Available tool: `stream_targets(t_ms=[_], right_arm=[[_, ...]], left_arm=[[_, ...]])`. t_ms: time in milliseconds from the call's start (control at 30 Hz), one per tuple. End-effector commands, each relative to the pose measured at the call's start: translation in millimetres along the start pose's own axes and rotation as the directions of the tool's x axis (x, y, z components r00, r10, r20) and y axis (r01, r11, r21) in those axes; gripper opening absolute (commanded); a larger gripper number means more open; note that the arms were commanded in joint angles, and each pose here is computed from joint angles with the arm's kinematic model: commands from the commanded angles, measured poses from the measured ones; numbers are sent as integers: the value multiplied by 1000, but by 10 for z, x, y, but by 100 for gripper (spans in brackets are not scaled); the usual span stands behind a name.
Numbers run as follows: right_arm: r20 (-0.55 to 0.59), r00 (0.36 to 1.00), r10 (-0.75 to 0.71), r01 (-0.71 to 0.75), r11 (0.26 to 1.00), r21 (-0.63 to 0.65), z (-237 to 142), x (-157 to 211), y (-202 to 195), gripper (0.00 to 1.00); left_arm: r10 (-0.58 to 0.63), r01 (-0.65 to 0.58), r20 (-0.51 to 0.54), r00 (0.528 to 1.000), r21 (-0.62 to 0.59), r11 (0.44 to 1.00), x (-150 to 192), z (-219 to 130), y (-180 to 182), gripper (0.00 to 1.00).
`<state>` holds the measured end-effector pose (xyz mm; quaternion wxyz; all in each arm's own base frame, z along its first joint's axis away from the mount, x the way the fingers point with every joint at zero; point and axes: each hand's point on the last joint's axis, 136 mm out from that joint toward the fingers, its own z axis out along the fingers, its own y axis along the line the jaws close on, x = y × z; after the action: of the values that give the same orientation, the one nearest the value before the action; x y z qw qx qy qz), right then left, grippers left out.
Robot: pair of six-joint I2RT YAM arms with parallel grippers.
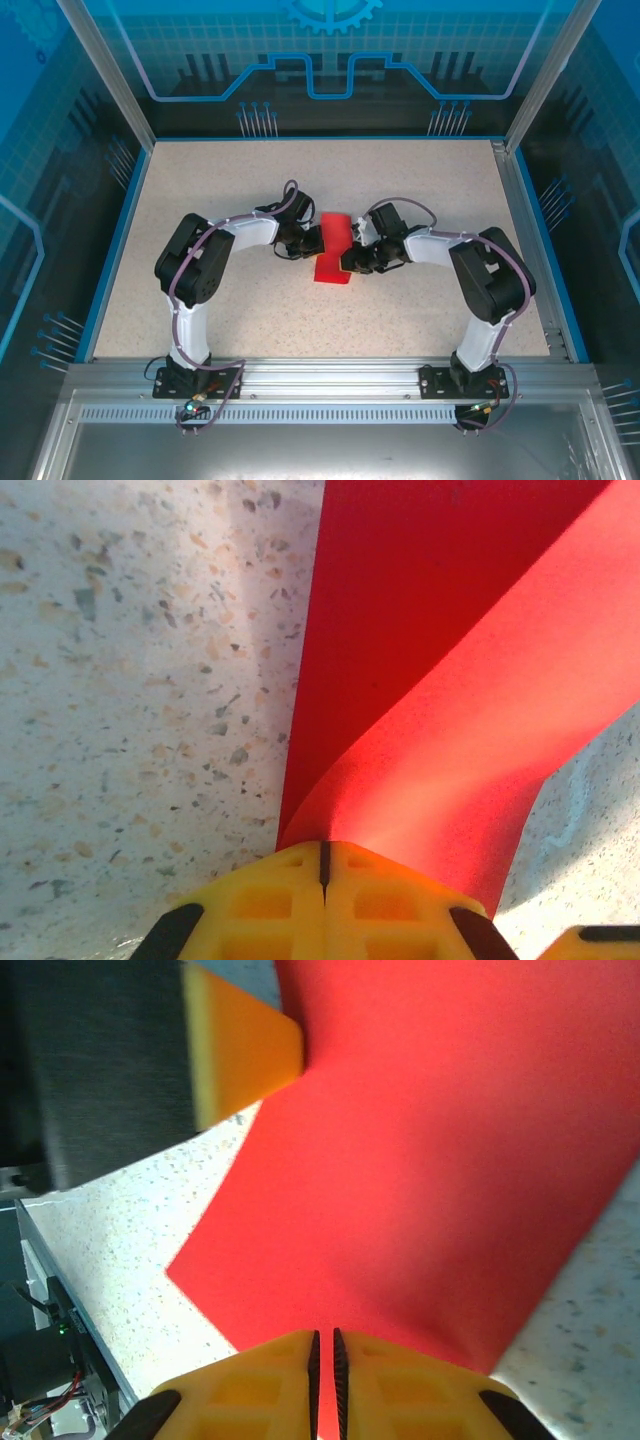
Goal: Fold a paper plane with a square sheet of paper (pick it up from the middle)
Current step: Fold the square sheet of paper in half at the center of the table.
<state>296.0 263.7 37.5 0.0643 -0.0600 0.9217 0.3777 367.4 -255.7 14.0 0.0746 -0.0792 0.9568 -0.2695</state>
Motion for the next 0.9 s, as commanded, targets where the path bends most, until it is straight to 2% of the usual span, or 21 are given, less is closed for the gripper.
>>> stream_targets(t_ms=[0,300,633,867], right_arm=[[-13,1000,16,-16,1000,24,26,104,-75,15],[-68,993,99,-93,992,86,253,336,-438,14],[-4,1000,22,-22,999,28,-50,160,-7,15],[-50,999,5,-1,997,75,87,237,16,15]], left_arm=[[-34,24,-91,995,-109,994,292,214,378,0],[-31,21,-91,995,-110,994,291,213,380,0],[-35,25,-92,995,-108,994,305,214,389,0],[-44,34,-93,995,-107,994,320,230,408,0]])
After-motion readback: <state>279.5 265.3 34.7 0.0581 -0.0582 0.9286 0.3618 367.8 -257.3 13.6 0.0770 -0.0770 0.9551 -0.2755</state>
